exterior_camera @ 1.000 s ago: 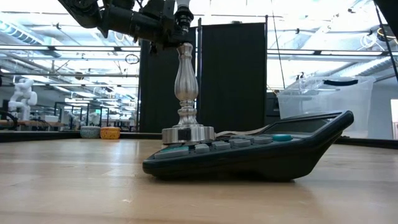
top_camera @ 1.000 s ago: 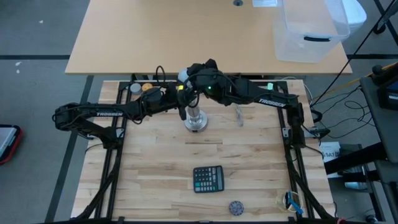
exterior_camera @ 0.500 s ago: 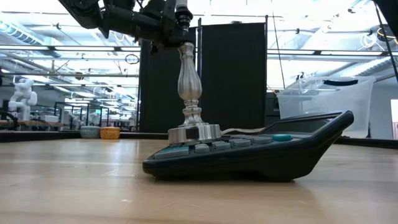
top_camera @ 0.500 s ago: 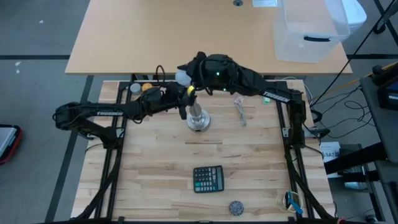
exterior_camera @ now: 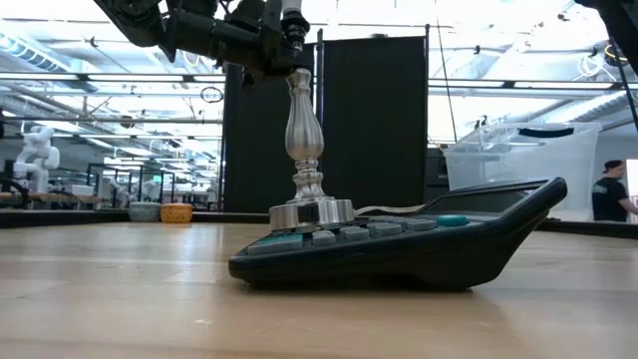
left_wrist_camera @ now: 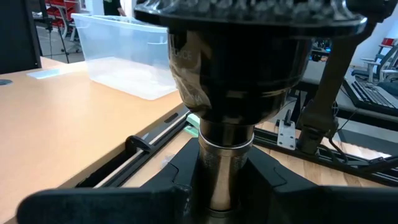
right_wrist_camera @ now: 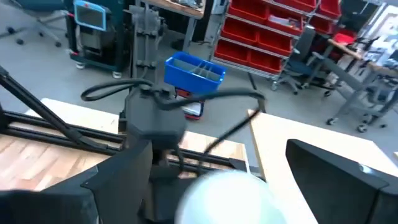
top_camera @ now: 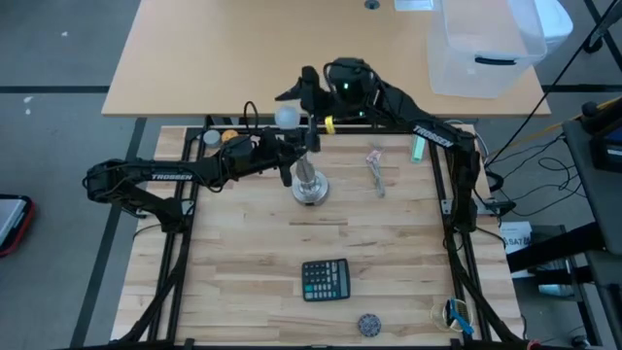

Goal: Screw lightbulb
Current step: Insert the light bulb into the lamp

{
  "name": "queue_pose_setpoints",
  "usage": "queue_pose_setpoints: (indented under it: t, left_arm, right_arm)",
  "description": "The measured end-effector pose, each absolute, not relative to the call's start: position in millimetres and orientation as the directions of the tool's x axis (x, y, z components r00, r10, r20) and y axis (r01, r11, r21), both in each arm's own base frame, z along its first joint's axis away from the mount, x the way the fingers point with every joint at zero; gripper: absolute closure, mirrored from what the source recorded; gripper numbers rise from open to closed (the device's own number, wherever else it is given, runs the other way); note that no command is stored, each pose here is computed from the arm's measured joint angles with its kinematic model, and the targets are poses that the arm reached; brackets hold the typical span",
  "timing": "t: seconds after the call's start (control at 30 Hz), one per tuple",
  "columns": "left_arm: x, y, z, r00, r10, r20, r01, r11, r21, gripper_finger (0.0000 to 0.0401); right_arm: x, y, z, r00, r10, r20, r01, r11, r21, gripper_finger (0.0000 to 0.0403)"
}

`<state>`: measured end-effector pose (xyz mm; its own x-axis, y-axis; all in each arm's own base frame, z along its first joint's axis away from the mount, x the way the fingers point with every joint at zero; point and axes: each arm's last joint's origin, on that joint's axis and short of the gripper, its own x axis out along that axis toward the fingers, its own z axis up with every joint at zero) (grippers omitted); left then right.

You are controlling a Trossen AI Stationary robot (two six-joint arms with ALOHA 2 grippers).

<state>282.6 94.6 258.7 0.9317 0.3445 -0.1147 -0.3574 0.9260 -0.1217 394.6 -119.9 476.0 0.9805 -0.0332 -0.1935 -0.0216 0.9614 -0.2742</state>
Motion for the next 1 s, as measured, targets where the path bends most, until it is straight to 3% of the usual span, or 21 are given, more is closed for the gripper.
queue_pose_setpoints:
  t: [0.27,0.53,0.83,1.0]
  left_arm:
    - [282.5,94.6,258.7,0.933,0.342,-0.115,-0.355,0.927,-0.121,0.0328]
    - [282.4,94.6,258.6,0.933,0.341,-0.115,-0.354,0.928,-0.12,0.0328]
    - [282.3,94.6,258.5,0.933,0.342,-0.116,-0.355,0.926,-0.128,0.0328]
    - [282.3,94.8,258.8,0.933,0.342,-0.115,-0.356,0.925,-0.131,0.0328]
  right_arm:
    - [382.9,-147.2,466.5,0.96,0.118,-0.254,-0.151,0.981,-0.118,0.0039]
    - [395.0,-155.4,447.5,0.935,0.206,-0.288,-0.233,0.971,-0.061,0.0048]
    - [399.1,-156.1,452.6,0.961,0.13,-0.242,-0.14,0.99,-0.024,0.0138]
    - [401.2,-151.8,451.4,0.962,0.039,-0.269,-0.043,0.999,-0.007,0.0144]
